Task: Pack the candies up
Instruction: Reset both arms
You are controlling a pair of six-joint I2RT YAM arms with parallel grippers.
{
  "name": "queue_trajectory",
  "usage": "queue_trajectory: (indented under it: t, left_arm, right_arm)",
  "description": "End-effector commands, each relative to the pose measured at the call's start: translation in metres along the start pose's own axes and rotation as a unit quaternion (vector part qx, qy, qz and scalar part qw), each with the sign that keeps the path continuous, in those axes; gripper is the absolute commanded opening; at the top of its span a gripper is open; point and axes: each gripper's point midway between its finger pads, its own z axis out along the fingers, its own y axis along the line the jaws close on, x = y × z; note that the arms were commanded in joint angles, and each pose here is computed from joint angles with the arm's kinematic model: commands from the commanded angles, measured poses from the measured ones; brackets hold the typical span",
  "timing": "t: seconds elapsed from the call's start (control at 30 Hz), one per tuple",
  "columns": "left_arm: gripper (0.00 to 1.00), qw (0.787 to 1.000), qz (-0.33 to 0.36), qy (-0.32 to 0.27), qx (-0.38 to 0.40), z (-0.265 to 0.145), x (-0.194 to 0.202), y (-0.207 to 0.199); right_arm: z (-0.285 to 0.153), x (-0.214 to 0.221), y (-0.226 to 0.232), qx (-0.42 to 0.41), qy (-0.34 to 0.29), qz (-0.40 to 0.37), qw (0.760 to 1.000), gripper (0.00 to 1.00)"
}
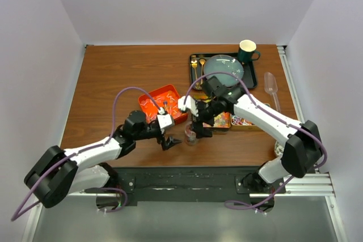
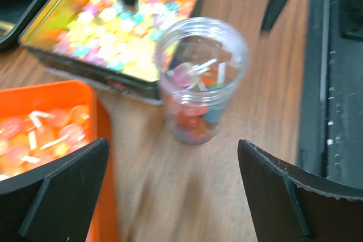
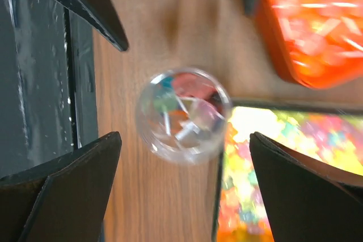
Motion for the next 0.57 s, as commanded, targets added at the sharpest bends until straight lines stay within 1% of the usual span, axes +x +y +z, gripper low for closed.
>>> queue_trajectory:
  t: [0.0,0.03,0.07,0.1,0.13,0.17,0.2,0.23,0.27,0.3,0.33,0.37,0.4,0.43,0.47,0.53]
  left_arm:
    - [1.0,0.999,0.002,0.049,-0.012,-0.009,-0.003,0.02]
    - [1.0,0.998,0.001,0.068,-0.012,-0.012,-0.004,0.024]
    - [1.0,0.997,-0.006,0.076,-0.02,-0.018,-0.003,0.032]
    - [1.0,0.996,-0.009,0.081,-0.03,-0.023,-0.005,0.038]
    - [1.0,0.995,-0.017,0.086,-0.044,-0.028,-0.008,0.045]
    - [1.0,0.992,-0.023,0.087,-0.086,-0.037,-0.01,0.065]
    - [1.0,0.99,-0.025,0.08,-0.113,-0.044,-0.017,0.076]
    - [1.0,0.985,-0.04,0.077,-0.147,-0.053,-0.019,0.09]
    - [1.0,0.979,-0.05,0.08,-0.181,-0.062,-0.017,0.103]
    - [1.0,0.976,-0.057,0.073,-0.199,-0.068,-0.02,0.113]
    - [1.0,0.972,-0.071,0.066,-0.214,-0.074,-0.021,0.122]
    - [1.0,0.964,-0.089,0.056,-0.243,-0.091,-0.018,0.141]
    - [1.0,0.959,-0.098,0.046,-0.264,-0.101,-0.02,0.154]
    - [1.0,0.944,-0.121,0.039,-0.305,-0.123,-0.016,0.175]
    - [1.0,0.937,-0.126,0.036,-0.324,-0.132,-0.015,0.185]
    - [1.0,0.927,-0.117,0.033,-0.354,-0.149,-0.021,0.205]
  right_arm:
    - [-0.054,-0.036,-0.021,0.062,-0.055,0.05,0.995,0.99]
    - [-0.062,-0.037,-0.031,0.091,-0.058,0.061,0.992,0.99]
    - [-0.068,-0.032,-0.041,0.126,-0.053,0.107,0.985,0.99]
    - [-0.079,-0.016,-0.062,0.187,-0.027,0.136,0.973,0.99]
    - [-0.087,-0.009,-0.076,0.225,-0.021,0.158,0.961,0.99]
    - [-0.094,-0.002,-0.087,0.26,-0.024,0.207,0.943,0.99]
    - [-0.111,0.025,-0.108,0.344,0.007,0.246,0.906,0.99]
    - [-0.12,0.028,-0.12,0.383,-0.004,0.264,0.885,0.99]
    - [-0.132,0.033,-0.123,0.414,-0.014,0.287,0.864,0.99]
    - [-0.14,0.052,-0.126,0.44,-0.005,0.306,0.844,0.99]
    - [-0.151,0.059,-0.128,0.466,-0.005,0.316,0.826,0.99]
    - [-0.161,0.06,-0.123,0.476,-0.018,0.323,0.818,0.99]
    - [-0.166,0.072,-0.12,0.483,-0.014,0.336,0.808,0.99]
    - [-0.167,0.076,-0.116,0.478,-0.014,0.342,0.809,0.99]
    - [-0.17,0.079,-0.112,0.477,-0.016,0.342,0.81,0.99]
    - [-0.177,0.087,-0.103,0.483,-0.022,0.348,0.803,0.99]
